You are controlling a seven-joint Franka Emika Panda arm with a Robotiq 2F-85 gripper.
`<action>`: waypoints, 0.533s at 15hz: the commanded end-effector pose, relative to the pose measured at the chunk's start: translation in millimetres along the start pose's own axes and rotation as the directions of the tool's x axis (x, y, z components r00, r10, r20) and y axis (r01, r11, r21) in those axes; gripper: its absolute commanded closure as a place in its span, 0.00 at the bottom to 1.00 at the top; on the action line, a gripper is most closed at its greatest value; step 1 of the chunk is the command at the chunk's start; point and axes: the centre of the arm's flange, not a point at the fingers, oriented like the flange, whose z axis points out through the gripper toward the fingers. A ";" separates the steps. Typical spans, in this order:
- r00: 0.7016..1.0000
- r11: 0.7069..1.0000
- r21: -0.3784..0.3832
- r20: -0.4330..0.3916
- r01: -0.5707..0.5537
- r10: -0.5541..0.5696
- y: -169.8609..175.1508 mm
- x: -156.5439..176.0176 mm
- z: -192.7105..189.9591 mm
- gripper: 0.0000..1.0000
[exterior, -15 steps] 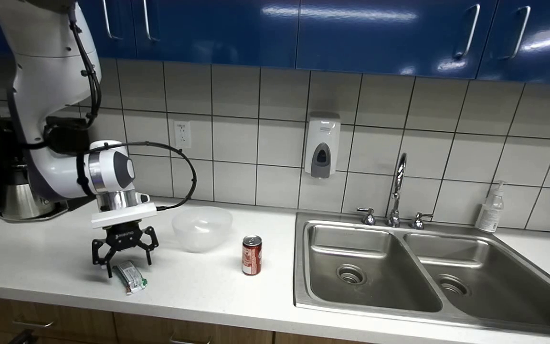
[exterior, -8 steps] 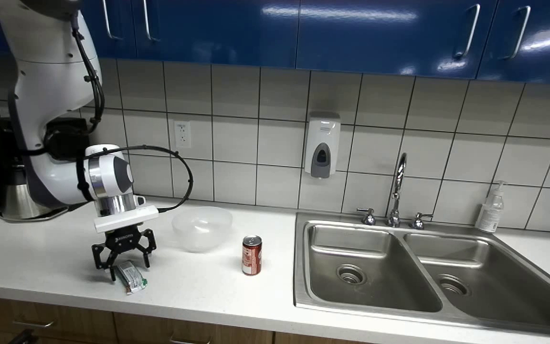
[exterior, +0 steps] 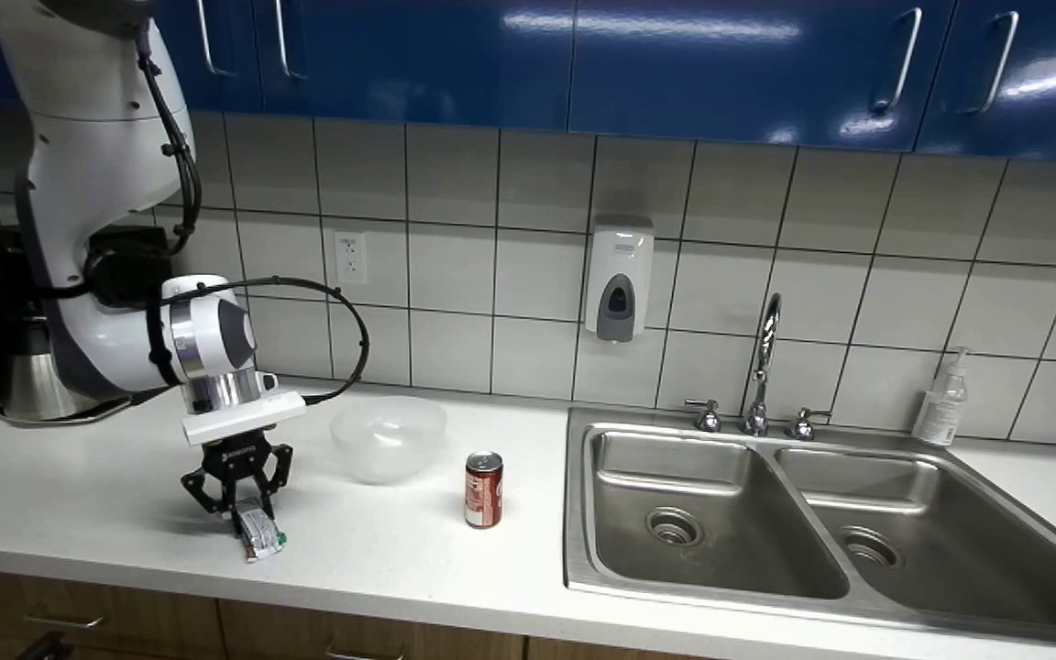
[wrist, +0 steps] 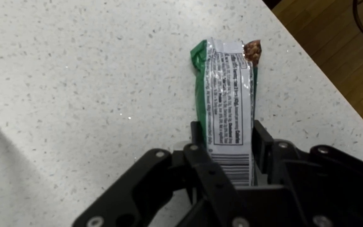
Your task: Put the green packet in the bowl
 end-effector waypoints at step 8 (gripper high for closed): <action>1.000 0.999 -0.034 -0.029 -0.008 0.007 -15.8 -26.6 -56.9 0.86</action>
